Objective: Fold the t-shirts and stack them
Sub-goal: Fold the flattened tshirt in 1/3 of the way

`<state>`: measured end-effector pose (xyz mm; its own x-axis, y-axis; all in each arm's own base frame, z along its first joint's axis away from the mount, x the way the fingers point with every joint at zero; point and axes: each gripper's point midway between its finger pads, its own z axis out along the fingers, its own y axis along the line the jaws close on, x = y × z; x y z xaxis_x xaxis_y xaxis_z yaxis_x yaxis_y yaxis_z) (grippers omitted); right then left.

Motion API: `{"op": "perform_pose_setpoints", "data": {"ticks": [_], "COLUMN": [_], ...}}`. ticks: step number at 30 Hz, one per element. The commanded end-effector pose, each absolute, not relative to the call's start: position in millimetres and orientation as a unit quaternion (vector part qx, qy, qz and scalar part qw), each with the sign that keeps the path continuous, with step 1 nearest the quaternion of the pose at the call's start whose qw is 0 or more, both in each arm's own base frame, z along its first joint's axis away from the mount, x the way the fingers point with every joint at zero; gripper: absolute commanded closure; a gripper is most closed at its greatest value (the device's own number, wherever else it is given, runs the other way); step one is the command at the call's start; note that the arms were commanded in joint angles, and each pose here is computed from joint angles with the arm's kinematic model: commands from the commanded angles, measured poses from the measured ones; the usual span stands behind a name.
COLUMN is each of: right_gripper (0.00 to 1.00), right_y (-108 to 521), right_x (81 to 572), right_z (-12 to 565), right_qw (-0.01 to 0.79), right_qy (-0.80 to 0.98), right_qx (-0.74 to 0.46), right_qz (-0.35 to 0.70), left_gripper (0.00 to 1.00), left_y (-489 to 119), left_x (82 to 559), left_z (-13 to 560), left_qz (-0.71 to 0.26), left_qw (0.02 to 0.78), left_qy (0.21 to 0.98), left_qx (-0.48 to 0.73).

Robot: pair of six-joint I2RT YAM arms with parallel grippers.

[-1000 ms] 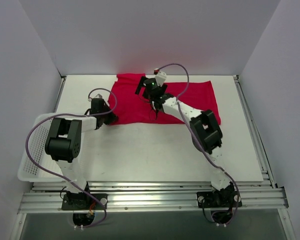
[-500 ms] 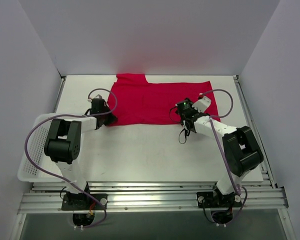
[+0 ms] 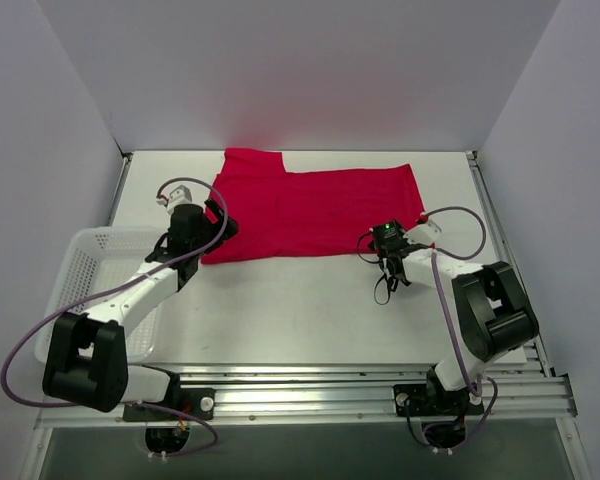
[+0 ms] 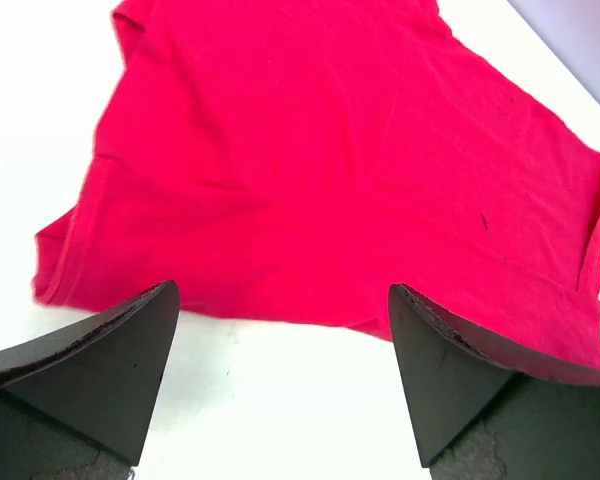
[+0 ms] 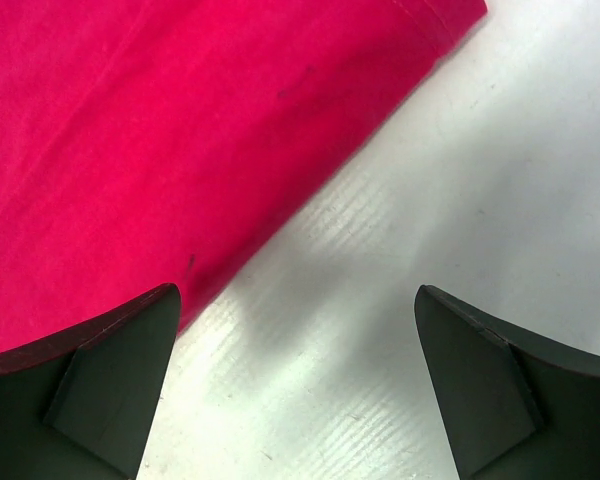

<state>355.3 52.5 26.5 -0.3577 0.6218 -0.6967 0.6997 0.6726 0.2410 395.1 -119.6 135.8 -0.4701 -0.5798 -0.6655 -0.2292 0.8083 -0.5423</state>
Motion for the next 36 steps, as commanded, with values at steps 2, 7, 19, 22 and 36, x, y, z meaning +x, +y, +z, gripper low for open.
{"op": "perform_pose_setpoints", "data": {"ticks": [2,7,19,22,36], "right_gripper": [0.00,0.00,0.01,0.03,1.00], "right_y": [52.1,38.2,23.3,22.2,17.2], "right_x": [351.0,349.0,369.7,377.3,388.7], "right_z": [30.3,26.1,1.7,-0.1,-20.2], "right_qw": [0.403,0.400,0.378,0.377,0.349], "right_qy": [0.815,0.809,0.808,0.805,0.811], "right_qx": [0.415,0.428,0.451,0.457,0.470], "right_qz": [-0.035,-0.039,-0.026,-0.016,0.002], "left_gripper": [0.06,0.06,0.06,0.06,0.81], "left_y": [-104.1,-109.2,-123.0,-119.6,-112.5], "left_x": [359.8,338.9,353.3,360.8,377.0], "left_z": [120.4,90.9,19.0,12.2,-8.7], "left_qz": [-0.149,-0.132,-0.125,-0.113,-0.099], "left_qw": [0.432,0.390,0.359,0.362,0.348], "left_qy": [0.845,0.864,0.860,0.855,0.851], "left_qx": [-0.278,-0.291,-0.341,-0.354,-0.379]}}
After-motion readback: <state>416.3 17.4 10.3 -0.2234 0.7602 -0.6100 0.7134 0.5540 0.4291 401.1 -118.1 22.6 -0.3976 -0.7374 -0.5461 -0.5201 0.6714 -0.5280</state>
